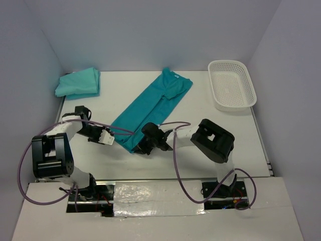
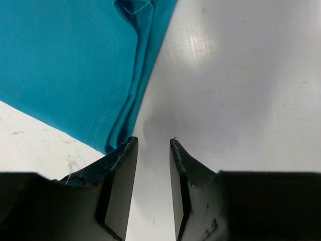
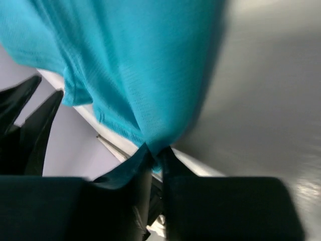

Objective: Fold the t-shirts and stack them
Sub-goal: Rotate the tshirt 90 degrees

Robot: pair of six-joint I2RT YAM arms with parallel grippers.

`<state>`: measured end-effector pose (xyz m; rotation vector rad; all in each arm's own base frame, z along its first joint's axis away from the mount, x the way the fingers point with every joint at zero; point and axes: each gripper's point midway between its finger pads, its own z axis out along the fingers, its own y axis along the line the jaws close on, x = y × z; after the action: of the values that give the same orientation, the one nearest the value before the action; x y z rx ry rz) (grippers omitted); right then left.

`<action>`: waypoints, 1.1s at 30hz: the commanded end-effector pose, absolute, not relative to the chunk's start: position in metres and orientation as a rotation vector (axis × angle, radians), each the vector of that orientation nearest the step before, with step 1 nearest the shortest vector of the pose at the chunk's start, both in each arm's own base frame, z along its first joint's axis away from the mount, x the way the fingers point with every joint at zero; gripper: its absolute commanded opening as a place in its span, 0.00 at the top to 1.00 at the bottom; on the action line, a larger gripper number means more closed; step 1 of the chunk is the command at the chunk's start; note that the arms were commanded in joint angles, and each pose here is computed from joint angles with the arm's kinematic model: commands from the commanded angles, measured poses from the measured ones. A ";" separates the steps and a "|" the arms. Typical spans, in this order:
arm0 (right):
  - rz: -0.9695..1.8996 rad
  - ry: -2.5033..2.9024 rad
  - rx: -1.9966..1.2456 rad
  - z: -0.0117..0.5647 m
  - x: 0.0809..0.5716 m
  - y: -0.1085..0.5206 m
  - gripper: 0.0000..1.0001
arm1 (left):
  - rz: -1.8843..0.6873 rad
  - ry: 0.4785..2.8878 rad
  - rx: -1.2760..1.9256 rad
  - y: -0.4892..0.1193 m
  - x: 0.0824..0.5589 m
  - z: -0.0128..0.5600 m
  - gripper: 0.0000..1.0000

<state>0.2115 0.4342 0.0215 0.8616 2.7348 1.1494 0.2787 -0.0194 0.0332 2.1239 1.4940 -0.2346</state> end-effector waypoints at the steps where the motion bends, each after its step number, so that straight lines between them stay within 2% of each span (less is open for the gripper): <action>1: 1.008 2.760 0.966 -0.011 0.209 0.411 0.84 | -0.125 0.704 2.419 -0.044 0.281 0.060 0.55; 2: 1.004 2.765 0.952 -0.013 0.209 0.410 0.89 | -0.171 0.725 2.409 -0.044 0.274 0.061 0.55; 3: 1.000 2.778 0.949 -0.016 0.207 0.408 0.99 | -0.178 0.737 2.399 -0.044 0.274 0.065 0.55; 4: 0.997 2.789 0.939 -0.017 0.204 0.408 1.00 | -0.198 0.772 2.362 -0.046 0.274 0.068 0.55; 8: 0.989 2.814 0.890 -0.018 0.193 0.390 1.00 | -0.260 0.905 2.178 -0.058 0.284 0.096 0.53; 11: 0.974 2.858 0.775 -0.015 0.176 0.363 1.00 | -0.295 0.963 2.091 -0.067 0.292 0.113 0.48; 15: 0.906 2.968 0.645 -0.027 0.132 0.309 1.00 | -0.339 1.011 2.041 -0.086 0.295 0.111 0.46; 17: 0.972 2.976 0.635 -0.018 0.120 0.297 1.00 | -0.364 1.005 2.047 -0.106 0.296 0.105 0.45; 18: 0.938 3.010 0.637 -0.026 0.107 0.281 1.00 | -0.384 1.117 2.016 -0.106 0.298 0.098 0.45; 19: 0.925 3.028 0.605 -0.024 0.100 0.271 1.00 | -0.308 1.045 2.031 -0.130 0.315 0.101 0.45; 21: 0.885 3.054 0.619 -0.031 0.090 0.249 1.00 | -0.303 1.130 2.018 -0.143 0.321 0.093 0.46; 26: 0.852 3.066 0.586 -0.033 0.081 0.214 1.00 | -0.221 0.861 2.139 -0.200 0.307 0.108 0.47; 27: 0.837 3.062 0.576 -0.033 0.082 0.211 1.00 | -0.155 0.657 2.224 -0.204 0.301 0.110 0.46; 28: 0.817 3.070 0.568 -0.033 0.081 0.207 1.00 | -0.150 0.527 2.264 -0.208 0.288 0.111 0.46; 29: 0.833 3.052 0.529 -0.030 0.084 0.207 1.00 | -0.138 0.277 2.343 -0.204 0.260 0.111 0.45; 33: 0.858 3.044 0.479 -0.029 0.091 0.204 1.00 | -0.265 -0.008 2.483 -0.183 0.189 0.100 0.45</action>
<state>0.1134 0.2476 0.0091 0.5030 2.9036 1.1599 0.2451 -0.1856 0.0972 2.3003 0.7640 -0.3125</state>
